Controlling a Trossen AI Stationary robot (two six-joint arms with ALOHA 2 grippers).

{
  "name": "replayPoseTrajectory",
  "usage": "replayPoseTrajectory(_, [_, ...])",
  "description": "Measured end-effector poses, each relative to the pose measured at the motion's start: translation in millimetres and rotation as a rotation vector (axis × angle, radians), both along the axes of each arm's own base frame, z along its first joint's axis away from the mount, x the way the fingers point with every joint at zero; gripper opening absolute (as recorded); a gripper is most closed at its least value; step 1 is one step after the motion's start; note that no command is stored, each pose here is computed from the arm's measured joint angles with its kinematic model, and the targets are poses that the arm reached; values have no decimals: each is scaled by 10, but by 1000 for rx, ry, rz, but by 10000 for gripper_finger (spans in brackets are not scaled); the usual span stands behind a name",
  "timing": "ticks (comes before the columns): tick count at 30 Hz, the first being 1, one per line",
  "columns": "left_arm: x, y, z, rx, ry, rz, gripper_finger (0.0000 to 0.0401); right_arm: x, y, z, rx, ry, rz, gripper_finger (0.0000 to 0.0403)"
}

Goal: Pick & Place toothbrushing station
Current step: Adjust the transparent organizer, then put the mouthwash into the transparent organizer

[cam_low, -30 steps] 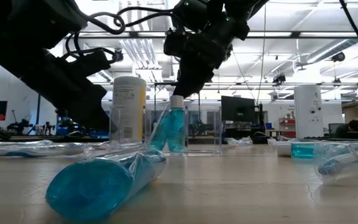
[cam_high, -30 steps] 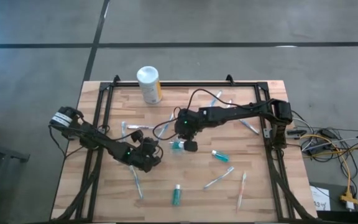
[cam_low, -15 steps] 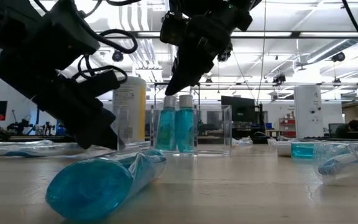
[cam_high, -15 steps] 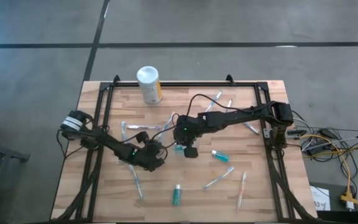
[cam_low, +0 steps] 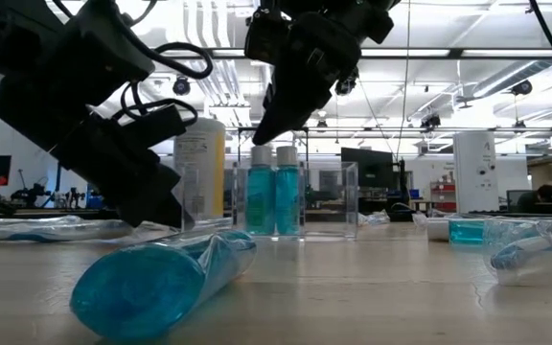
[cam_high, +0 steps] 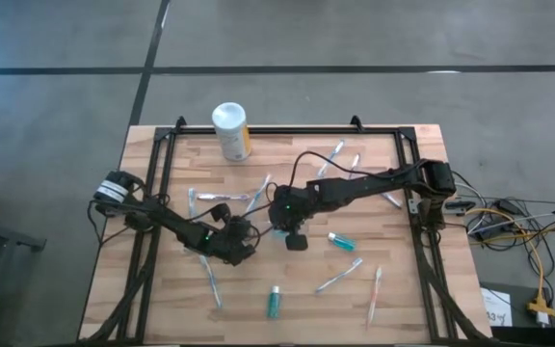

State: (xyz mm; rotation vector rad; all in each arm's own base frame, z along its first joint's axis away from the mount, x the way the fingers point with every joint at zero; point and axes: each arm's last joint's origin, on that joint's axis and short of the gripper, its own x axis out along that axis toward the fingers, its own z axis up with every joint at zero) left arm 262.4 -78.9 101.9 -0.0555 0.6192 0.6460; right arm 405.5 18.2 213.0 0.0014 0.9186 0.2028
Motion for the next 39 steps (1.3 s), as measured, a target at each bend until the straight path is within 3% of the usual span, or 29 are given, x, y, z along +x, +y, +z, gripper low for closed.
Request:
replayPoseTrajectory(14, [2,-1,4,-5,-7,4,9,15,-8,28,-6,-27,5,8])
replayPoseTrajectory(26, [-3,-7,112,2,-5,-21,13,-9,-5,317,-32,-26,40,9])
replayPoseTrajectory(39, [-168,-13,386,-63,37,-93,14,-474,69,1006,-65,-245,127,9])
